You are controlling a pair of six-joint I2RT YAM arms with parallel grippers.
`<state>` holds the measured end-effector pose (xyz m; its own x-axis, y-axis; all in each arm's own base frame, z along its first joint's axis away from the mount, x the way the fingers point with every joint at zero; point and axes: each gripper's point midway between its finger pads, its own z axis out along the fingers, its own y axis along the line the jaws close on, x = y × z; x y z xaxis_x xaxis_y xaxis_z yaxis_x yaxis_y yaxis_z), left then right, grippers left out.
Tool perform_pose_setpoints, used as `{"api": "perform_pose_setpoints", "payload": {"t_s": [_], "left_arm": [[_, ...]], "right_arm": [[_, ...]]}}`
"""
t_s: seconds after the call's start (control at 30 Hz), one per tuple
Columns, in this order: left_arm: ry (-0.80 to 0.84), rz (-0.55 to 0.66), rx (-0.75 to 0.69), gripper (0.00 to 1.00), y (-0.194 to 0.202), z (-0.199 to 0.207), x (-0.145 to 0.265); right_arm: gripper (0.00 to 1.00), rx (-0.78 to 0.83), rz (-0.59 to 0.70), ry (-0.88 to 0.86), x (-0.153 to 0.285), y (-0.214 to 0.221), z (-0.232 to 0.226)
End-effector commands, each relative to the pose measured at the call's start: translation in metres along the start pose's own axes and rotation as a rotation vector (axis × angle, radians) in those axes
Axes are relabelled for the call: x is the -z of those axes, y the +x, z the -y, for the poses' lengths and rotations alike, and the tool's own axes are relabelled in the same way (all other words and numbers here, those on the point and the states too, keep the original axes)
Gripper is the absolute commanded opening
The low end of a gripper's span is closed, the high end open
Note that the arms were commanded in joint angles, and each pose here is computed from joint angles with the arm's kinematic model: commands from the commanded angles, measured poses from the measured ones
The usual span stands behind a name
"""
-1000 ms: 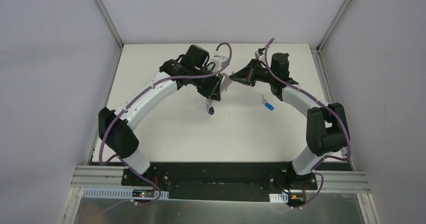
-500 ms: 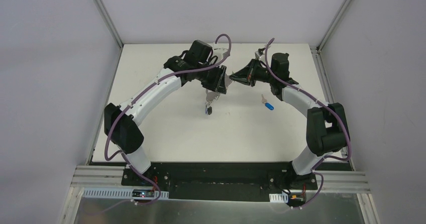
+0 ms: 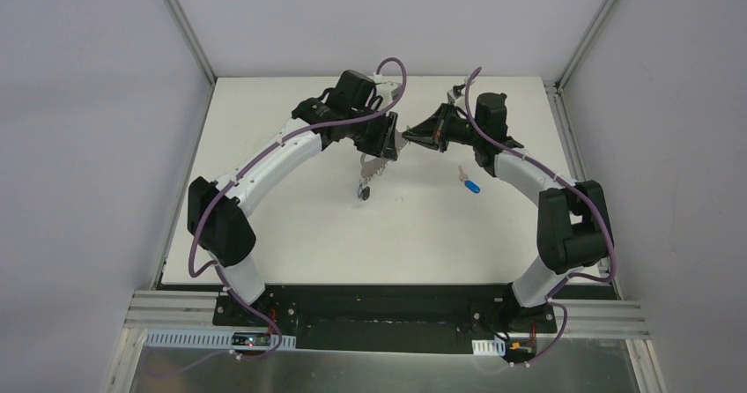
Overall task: Put the keys on the keyring
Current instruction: Adjust the keyring.
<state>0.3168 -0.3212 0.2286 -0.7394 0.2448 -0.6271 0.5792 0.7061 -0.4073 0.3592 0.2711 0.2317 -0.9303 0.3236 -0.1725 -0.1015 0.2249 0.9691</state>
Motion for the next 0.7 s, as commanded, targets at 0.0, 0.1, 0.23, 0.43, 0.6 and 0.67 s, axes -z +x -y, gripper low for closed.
{"api": "perform_pose_setpoints", "payload": {"t_s": [0.0, 0.1, 0.23, 0.43, 0.6, 0.67], "left_arm": [[-0.013, 0.038, 0.005, 0.3, -0.0134, 0.0019, -0.005], [-0.023, 0.039, -0.001, 0.3, -0.0141, -0.0004, -0.006], [-0.034, 0.041, -0.016, 0.3, -0.0125, -0.0036, -0.0066], [-0.027, 0.039, -0.023, 0.23, -0.0098, -0.0032, -0.0071], [-0.011, 0.033, -0.022, 0.12, -0.0103, -0.0007, -0.0101], [-0.009, 0.028, -0.02, 0.1, -0.0102, -0.0005, -0.0115]], "right_arm": [[0.0, 0.062, 0.006, -0.072, 0.0037, -0.0025, -0.0315], [0.0, 0.066, 0.008, -0.074, 0.0049, -0.0026, -0.0329], [0.0, 0.063, 0.006, -0.071, 0.0052, -0.001, -0.0311], [0.0, 0.062, 0.008, -0.069, 0.0046, -0.0021, -0.0295], [0.0, 0.065, 0.009, -0.068, 0.0044, -0.0023, -0.0292], [0.0, 0.066, 0.01, -0.068, 0.0047, -0.0024, -0.0295]]}}
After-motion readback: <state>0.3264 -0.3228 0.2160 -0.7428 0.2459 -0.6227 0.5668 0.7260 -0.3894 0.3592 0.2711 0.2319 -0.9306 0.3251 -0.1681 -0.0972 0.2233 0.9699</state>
